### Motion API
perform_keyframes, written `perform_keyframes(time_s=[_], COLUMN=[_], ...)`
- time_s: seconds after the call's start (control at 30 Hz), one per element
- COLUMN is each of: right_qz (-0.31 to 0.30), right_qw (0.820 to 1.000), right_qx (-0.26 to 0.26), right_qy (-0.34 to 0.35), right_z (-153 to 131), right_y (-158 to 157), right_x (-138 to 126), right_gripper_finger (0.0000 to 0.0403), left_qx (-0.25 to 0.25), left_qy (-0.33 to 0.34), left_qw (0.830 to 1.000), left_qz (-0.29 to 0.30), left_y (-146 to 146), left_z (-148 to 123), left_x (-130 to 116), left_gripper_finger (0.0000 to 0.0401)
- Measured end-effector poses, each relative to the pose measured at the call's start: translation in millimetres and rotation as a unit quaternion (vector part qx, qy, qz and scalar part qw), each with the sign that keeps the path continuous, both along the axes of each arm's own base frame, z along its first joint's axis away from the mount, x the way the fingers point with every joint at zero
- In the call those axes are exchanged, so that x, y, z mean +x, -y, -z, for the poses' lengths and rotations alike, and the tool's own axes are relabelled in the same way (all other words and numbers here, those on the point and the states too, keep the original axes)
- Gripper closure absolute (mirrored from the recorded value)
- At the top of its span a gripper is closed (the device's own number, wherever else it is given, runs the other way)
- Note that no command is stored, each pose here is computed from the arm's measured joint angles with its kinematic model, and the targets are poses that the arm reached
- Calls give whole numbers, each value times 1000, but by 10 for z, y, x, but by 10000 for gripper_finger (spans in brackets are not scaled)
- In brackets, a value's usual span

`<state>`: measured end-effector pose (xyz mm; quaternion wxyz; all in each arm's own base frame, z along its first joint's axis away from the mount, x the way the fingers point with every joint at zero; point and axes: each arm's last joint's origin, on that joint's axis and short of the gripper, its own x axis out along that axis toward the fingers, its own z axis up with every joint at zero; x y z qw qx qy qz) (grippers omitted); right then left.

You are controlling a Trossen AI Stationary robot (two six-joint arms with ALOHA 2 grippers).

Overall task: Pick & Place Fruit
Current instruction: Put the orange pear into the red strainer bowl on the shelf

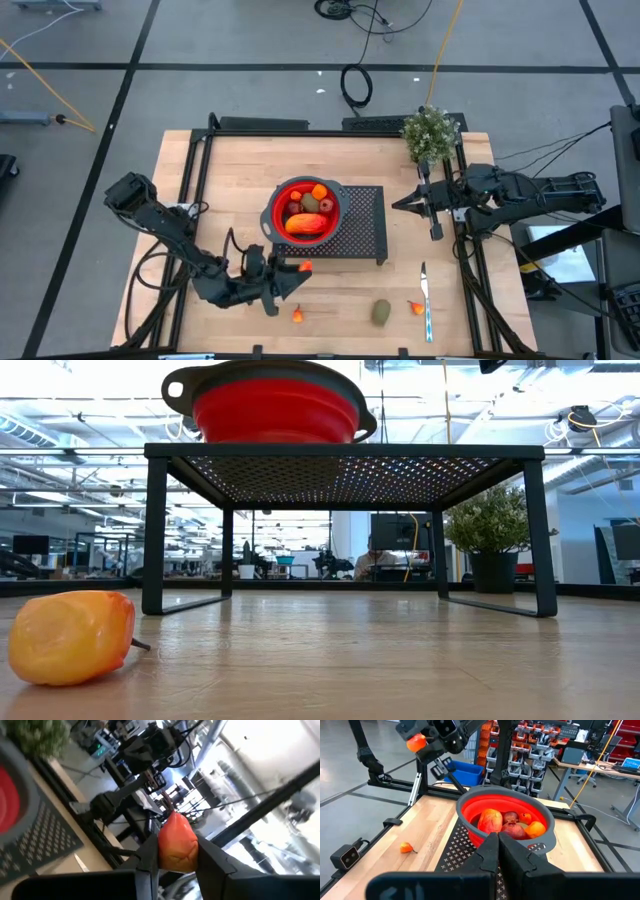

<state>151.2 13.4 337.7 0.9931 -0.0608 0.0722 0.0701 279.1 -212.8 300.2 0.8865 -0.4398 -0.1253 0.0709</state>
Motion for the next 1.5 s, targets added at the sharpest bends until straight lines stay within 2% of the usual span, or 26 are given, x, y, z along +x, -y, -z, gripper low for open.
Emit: perform_keyframes(time_s=[0.23, 0.33, 0.6, 0.77, 1.0, 1.17, 1.37, 1.5], right_qz=[0, 0, 0, 0, 0, 0, 1, 1], right_qw=[1000, 1000, 1000, 1000, 1000, 1000, 1000, 1000], right_qx=[0, 0, 0, 0, 0, 0, 3, 3], right_qy=[0, 0, 0, 0, 0, 0, 0, 0], right_z=[0, 0, 0, 0, 0, 0, 0, 0], right_y=[0, 0, 0, 0, 0, 0, 0, 0], right_x=[0, 0, 0, 0, 0, 0, 0, 0], right_gripper_finger=[399, 399, 399, 399, 399, 399, 399, 399], left_qx=[131, 171, 217, 269, 355, 414, 484, 526], left_qy=[-20, -22, -37, -54, -85, -123, -168, -222], left_qw=[991, 984, 974, 960, 926, 895, 855, 819], left_qz=[-26, -37, -47, -63, -94, -108, -81, -55], left_y=[-6, -15, -21, -44, -139, -224, -286, -329], left_z=[-34, -59, -50, -47, -45, 5, 49, -25], left_x=[-7, -12, -4, 12, 81, 157, 274, 386], left_gripper_finger=[313, 313, 313, 313, 313, 313, 313, 313])
